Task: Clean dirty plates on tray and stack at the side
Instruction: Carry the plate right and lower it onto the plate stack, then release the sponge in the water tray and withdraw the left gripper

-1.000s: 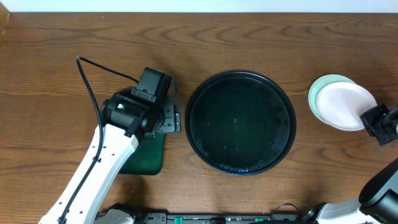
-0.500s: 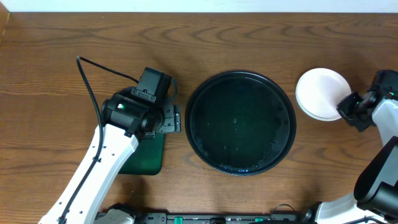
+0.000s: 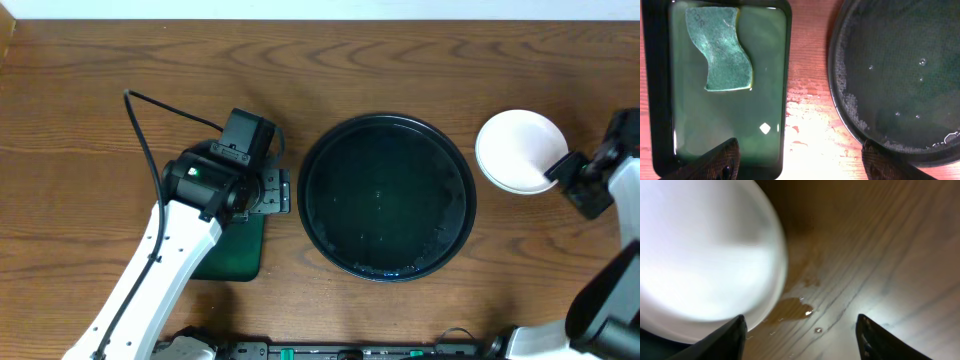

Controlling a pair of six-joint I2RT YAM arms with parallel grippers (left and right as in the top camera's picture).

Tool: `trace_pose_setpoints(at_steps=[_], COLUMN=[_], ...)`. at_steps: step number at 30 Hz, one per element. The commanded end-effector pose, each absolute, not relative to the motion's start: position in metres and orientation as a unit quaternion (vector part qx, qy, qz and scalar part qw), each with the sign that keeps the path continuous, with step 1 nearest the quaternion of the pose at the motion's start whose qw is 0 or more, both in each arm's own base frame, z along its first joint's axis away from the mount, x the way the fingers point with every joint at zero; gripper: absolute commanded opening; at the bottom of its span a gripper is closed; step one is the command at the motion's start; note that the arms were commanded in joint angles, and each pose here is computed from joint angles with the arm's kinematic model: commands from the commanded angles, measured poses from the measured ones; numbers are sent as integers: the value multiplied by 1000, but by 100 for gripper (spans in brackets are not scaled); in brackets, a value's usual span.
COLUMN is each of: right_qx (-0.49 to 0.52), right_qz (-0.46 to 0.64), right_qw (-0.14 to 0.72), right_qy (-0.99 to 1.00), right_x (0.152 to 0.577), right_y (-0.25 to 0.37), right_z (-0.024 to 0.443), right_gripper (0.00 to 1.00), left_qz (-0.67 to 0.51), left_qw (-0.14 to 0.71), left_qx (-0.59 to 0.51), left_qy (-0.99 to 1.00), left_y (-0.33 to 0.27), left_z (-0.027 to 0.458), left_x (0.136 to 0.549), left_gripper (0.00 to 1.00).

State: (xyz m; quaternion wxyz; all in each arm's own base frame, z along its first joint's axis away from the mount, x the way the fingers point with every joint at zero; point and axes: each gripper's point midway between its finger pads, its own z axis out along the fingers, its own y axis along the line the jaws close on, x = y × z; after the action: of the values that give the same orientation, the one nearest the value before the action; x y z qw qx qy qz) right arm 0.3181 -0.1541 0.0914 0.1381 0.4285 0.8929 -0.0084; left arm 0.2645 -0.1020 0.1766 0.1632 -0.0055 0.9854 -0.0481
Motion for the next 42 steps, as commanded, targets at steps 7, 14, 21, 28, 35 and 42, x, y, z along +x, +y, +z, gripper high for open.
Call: trace_pose_setpoints(at_steps=[7,14,21,28,35,42], right_qx=[341,143,-80,-241,-261,-283], right_qz=[-17,0,40,56,74,88], right_qw=[308,422,506,531,507,487], right_qy=[888,895,858,811,818,821], right_x=[320,306,278,239,220,211], right_y=[-139,-83,-5,47,58,67], right_z=[244,316,366,381,370,361], right_gripper=[99,99,99,99,99,99], left_qz=[-21,-10,-27,29,72,119], left_qw=[295,421,514,556,544,560], left_qx=[-32,-108,-163,-223,-293,-345], left_qy=[955,900,842,800,783,744], left_y=[-70,-26,13,67,106,125], left_z=[239,300,349,377,383,398], left_x=[257,224,170,112,55,4], left_gripper=[79,79,79,79,79,83])
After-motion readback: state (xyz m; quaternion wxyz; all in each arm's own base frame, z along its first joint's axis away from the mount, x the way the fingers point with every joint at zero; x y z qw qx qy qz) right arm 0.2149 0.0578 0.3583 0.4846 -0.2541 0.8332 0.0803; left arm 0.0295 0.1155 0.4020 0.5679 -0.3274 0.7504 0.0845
